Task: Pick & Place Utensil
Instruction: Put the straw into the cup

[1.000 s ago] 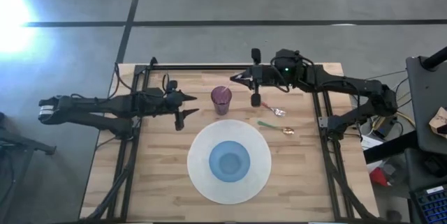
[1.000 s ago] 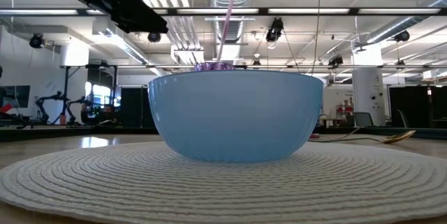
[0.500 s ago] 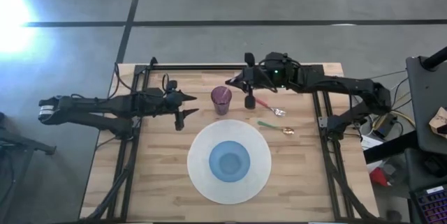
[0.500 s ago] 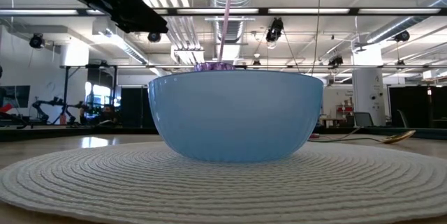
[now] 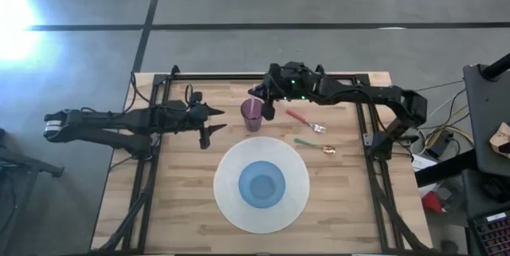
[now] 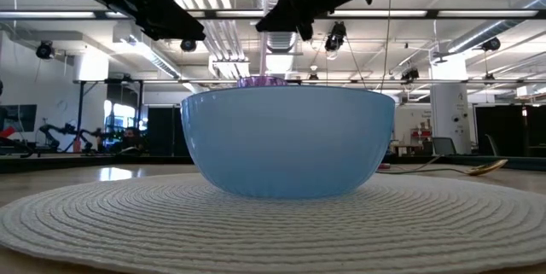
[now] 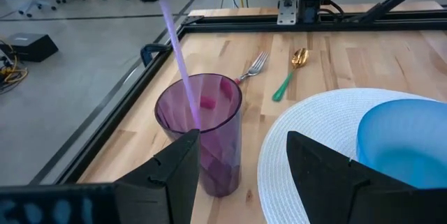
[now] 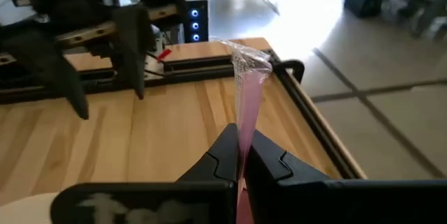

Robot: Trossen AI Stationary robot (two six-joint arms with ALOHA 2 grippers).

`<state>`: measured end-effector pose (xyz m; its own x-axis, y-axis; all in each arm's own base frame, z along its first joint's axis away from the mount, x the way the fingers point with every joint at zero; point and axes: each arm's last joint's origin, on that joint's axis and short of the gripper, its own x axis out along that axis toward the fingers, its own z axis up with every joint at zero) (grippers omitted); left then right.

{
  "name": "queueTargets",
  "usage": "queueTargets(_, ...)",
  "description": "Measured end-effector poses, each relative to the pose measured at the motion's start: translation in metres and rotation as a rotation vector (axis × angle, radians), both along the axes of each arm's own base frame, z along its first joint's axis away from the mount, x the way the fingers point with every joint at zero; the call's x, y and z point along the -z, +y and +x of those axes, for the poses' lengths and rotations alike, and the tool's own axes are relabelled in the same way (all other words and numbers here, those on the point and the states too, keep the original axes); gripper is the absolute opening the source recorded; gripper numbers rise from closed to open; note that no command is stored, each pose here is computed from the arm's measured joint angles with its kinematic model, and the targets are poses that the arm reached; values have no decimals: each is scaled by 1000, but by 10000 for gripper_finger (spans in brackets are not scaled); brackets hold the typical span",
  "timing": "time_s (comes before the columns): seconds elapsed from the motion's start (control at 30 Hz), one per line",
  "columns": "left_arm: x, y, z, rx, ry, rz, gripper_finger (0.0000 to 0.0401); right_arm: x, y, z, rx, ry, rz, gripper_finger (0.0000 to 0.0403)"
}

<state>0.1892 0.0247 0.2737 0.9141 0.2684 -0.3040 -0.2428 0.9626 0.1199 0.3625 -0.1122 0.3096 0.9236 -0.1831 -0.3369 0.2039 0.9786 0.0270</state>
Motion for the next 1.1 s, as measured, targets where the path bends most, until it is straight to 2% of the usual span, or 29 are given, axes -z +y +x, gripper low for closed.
queueTargets(0.37, 0, 0, 0, 0, 1, 4, 207, 24, -14, 5, 52, 73, 105, 8)
queueTargets(0.63, 0, 0, 0, 1, 3, 4, 207, 33, -16, 9, 55, 99, 116, 8)
queueTargets(1.1, 0, 0, 0, 0, 7, 1, 207, 34, -15, 7, 60, 127, 125, 8)
